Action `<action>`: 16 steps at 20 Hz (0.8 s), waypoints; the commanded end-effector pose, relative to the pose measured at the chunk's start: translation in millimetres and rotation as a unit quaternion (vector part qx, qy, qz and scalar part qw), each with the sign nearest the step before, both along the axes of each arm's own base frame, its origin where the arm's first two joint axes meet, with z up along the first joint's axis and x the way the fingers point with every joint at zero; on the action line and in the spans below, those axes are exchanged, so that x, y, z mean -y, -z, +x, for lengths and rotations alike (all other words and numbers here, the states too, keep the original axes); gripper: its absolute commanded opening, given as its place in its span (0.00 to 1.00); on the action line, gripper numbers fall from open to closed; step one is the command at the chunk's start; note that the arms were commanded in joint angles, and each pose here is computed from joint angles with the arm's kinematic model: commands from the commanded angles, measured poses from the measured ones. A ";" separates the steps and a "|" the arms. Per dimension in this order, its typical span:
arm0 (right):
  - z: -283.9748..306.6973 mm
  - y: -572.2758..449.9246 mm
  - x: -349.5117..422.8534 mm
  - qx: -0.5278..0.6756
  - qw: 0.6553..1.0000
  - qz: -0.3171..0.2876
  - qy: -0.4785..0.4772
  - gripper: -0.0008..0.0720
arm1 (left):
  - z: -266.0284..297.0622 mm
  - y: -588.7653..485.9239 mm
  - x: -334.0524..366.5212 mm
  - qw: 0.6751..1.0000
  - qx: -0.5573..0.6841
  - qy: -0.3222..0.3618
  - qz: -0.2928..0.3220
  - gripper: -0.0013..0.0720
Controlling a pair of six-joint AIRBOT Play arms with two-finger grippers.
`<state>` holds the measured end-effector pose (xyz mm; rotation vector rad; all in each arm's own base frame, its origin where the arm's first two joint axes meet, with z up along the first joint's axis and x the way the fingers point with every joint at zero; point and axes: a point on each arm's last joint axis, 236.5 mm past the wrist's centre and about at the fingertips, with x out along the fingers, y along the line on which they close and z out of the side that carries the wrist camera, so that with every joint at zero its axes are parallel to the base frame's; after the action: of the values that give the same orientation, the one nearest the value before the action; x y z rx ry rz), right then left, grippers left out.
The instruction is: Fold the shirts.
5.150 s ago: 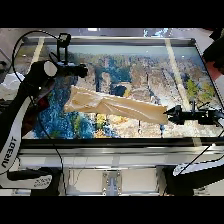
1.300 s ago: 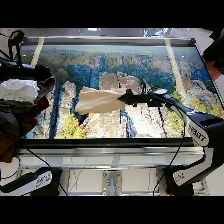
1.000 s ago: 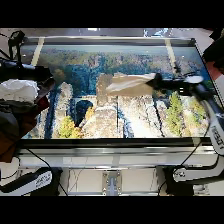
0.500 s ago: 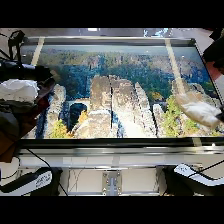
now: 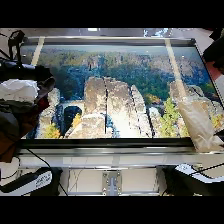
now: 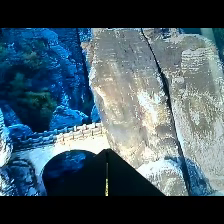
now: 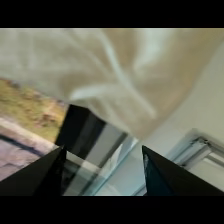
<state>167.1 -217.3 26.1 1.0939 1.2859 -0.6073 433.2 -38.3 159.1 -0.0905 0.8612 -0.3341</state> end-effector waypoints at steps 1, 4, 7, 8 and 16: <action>83.1 -108.0 -38.7 0.197 0.978 0.051 -0.045 0.31 | 0.2 0.4 -0.6 1.000 0.000 0.000 0.000 0.04; 158.4 -193.8 -110.0 0.396 0.889 -0.007 -0.229 0.03 | 0.0 0.6 -0.5 1.000 -0.001 0.000 0.000 0.04; 181.8 -203.1 -173.1 0.427 0.829 -0.043 -0.358 0.03 | -4.6 3.5 0.9 1.000 -0.012 0.005 0.000 0.04; 185.3 -195.6 -185.0 0.413 0.826 -0.048 -0.380 0.03 | -8.2 5.7 2.2 1.000 -0.020 0.009 0.000 0.04; 179.7 -163.6 -208.4 0.343 0.822 -0.068 -0.449 0.03 | -14.4 9.4 4.0 0.999 -0.034 0.015 -0.001 0.04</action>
<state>346.5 -15.8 192.5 0.4392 0.9164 0.3814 420.1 -42.5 150.6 -0.0903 0.9246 -0.3605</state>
